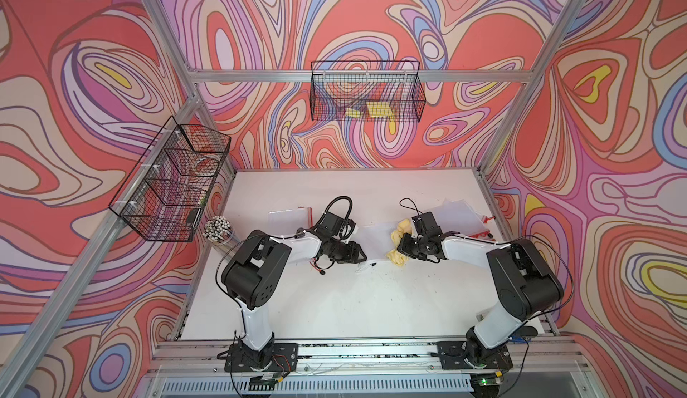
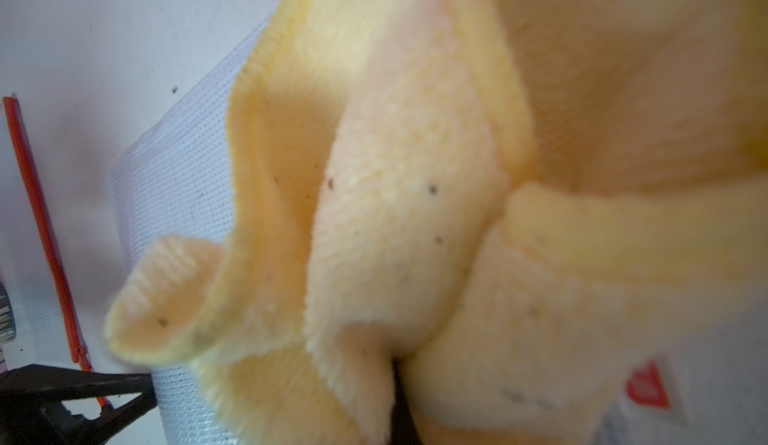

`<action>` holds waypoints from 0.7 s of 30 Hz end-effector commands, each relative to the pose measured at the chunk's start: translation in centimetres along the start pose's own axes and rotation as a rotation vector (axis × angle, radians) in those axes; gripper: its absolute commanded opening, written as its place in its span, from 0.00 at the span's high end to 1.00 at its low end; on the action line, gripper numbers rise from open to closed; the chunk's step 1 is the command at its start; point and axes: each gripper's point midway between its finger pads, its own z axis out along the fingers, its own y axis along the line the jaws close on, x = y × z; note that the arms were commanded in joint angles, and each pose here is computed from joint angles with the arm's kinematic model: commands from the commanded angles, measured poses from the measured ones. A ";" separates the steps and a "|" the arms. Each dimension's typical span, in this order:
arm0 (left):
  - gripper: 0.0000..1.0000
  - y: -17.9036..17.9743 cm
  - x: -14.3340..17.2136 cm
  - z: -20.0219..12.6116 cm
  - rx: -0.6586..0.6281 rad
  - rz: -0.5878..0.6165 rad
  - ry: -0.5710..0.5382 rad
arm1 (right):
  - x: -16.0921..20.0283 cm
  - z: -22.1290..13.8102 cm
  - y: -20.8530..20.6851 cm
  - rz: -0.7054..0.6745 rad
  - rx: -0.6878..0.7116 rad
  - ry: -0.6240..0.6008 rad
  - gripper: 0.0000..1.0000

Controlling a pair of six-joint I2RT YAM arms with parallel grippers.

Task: Wipe the document bag
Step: Pick up the document bag from the center of the board.

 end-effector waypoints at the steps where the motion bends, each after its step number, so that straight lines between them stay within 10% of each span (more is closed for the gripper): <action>1: 0.42 1.0 2.9 0.6 0.004 -0.117 0.047 | 4.1 1.6 -4.0 0.031 0.130 0.142 1.00; 21: 0.25 6.7 9.5 -0.9 -0.108 -0.479 -0.102 | 4.3 2.8 -3.8 0.030 0.118 0.182 1.00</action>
